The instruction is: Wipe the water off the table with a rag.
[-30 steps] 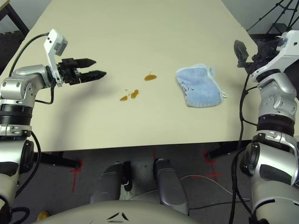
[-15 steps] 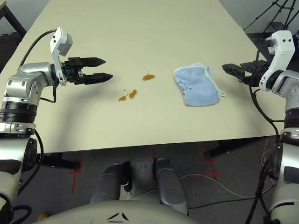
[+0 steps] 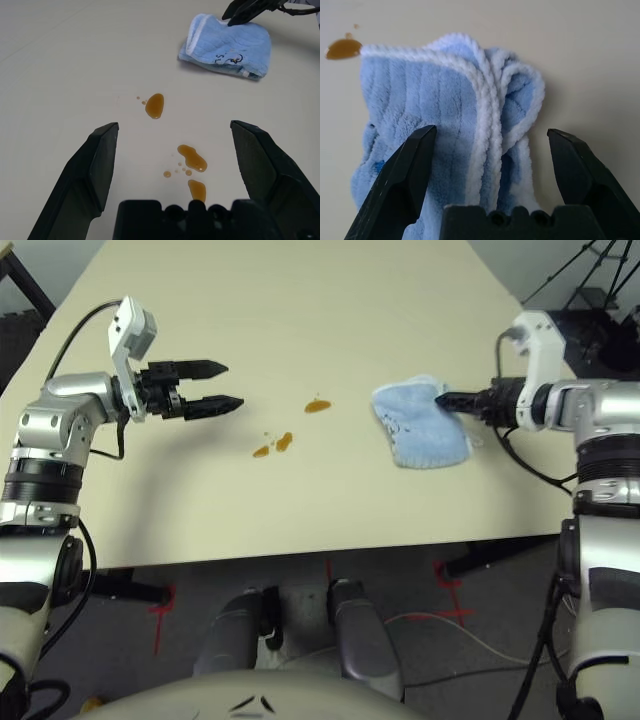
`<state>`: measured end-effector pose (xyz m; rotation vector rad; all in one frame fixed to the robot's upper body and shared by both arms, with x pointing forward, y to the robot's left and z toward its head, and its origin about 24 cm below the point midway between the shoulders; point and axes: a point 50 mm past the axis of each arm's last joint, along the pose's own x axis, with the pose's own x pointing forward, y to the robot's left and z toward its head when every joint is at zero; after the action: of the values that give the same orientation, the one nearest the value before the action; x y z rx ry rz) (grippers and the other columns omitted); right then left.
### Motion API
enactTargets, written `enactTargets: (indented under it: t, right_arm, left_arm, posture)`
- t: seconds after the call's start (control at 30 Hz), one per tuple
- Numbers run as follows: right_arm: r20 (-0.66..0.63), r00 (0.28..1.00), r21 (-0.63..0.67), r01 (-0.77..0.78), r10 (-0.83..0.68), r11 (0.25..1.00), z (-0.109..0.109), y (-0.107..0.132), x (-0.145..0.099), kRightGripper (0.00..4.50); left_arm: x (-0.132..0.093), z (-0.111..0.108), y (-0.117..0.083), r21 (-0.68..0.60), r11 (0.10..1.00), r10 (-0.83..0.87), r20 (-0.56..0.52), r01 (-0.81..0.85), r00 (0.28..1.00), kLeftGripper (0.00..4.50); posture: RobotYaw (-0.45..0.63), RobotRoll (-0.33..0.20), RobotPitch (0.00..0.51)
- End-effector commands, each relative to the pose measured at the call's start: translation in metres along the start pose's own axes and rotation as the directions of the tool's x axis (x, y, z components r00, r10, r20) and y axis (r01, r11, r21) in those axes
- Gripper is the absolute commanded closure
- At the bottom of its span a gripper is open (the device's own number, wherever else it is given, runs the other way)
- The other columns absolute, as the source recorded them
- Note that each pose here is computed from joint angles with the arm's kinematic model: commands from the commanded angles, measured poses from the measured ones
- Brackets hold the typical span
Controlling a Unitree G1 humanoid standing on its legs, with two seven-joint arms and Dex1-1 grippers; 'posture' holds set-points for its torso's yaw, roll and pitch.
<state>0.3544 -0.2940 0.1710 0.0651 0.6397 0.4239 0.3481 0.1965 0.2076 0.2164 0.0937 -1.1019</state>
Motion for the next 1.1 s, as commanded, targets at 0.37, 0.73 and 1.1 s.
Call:
enactTargets:
  t: [0.37,0.73,1.1]
  right_arm:
    - [-0.173,0.983,-0.022,-0.065,0.060,0.998,-0.024,0.005,0.017,0.66]
    - [-0.106,0.991,-0.004,-0.089,0.088,0.996,-0.017,0.008,0.016,4.49]
    - [0.219,0.951,0.261,-0.274,0.220,0.926,0.029,0.028,0.000,4.49]
  left_arm:
    - [-0.005,-0.003,0.000,0.009,1.000,0.030,-0.010,-0.030,1.000,0.00]
    - [-0.002,-0.001,0.003,0.016,0.999,0.040,-0.010,-0.040,0.999,0.00]
    - [-0.002,-0.003,0.007,0.021,0.997,0.069,-0.011,-0.069,0.998,0.00]
  posture:
    - [-0.20,0.000,0.158]
    - [-0.21,0.000,0.159]
    - [-0.21,0.000,0.162]
